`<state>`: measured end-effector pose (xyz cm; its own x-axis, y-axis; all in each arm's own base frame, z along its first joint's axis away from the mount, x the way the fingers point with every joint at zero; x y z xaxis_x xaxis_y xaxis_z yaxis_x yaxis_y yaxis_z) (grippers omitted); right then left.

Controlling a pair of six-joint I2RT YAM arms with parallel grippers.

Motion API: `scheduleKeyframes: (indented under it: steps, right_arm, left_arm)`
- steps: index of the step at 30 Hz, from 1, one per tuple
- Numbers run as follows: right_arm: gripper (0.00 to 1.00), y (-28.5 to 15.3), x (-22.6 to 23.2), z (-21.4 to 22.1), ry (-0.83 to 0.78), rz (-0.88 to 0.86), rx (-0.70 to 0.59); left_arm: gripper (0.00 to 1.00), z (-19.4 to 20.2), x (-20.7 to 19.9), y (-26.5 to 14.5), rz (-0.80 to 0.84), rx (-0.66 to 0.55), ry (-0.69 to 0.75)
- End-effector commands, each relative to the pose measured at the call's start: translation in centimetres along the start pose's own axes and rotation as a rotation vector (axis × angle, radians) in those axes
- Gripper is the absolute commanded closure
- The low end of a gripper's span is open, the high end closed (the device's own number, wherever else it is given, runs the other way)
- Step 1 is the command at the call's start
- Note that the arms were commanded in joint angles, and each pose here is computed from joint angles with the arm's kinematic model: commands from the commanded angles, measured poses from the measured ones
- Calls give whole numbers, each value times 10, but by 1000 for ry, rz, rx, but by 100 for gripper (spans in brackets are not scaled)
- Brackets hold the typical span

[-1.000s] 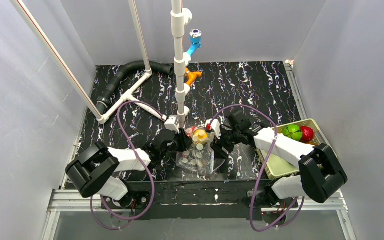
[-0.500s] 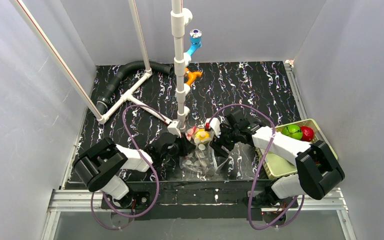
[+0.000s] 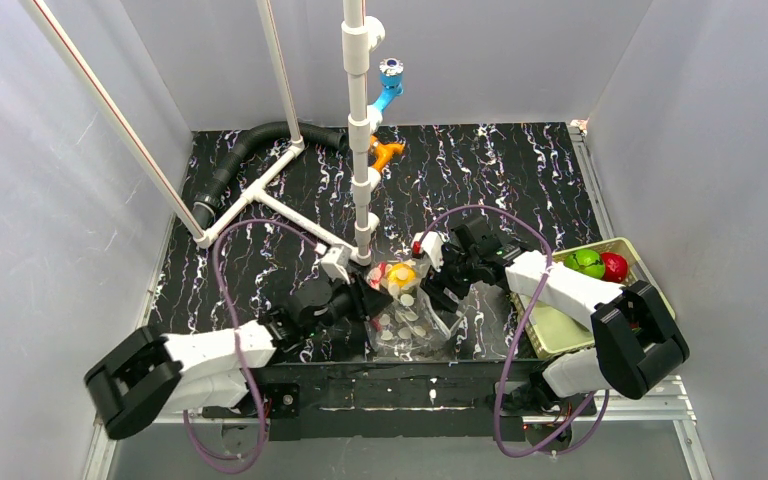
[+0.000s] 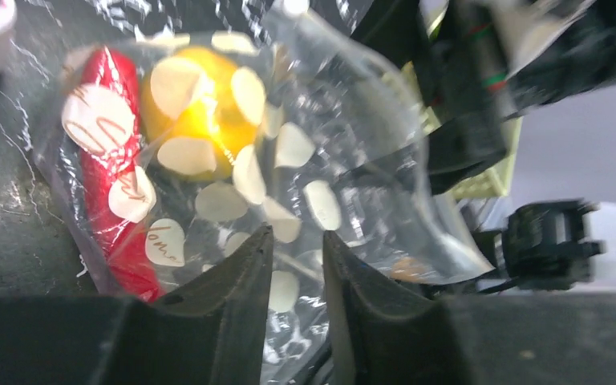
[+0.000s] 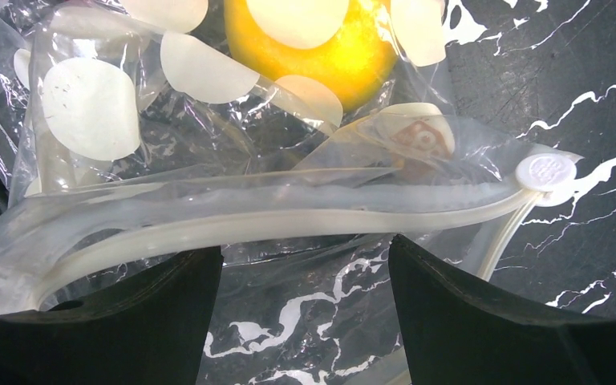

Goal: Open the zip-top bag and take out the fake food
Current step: Pick up the fake fruit from the zipper food storage bag.

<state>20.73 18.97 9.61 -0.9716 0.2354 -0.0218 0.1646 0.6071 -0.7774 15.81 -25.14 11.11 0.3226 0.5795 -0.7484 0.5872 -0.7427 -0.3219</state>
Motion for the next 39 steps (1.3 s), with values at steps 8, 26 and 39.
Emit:
scheduleKeyframes:
  steps: [8, 26, 39]
  right_arm:
    - [18, -5, -3, -18, -18, -10, -60]
    - [18, -5, -4, -18, -16, -10, -61]
    - [18, -7, -3, -20, -20, -15, -75]
  left_arm:
    - [22, -36, -1, -30, -132, -229, -227]
    - [17, -45, -6, 14, -295, -245, -460]
    - [70, -11, -6, 37, -370, -33, -382]
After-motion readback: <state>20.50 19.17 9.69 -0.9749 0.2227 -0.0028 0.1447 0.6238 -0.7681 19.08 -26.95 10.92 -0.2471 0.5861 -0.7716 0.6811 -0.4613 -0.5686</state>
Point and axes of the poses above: each gripper's point midway between its finger pads, its own y axis out along the fingers, its own x axis along the line the jaws close on, z = x × y, the point moved 5 cm from there along -y, back along the fingers, and after that the axes turned 8 degrees about -y, right-handed, at the moved point
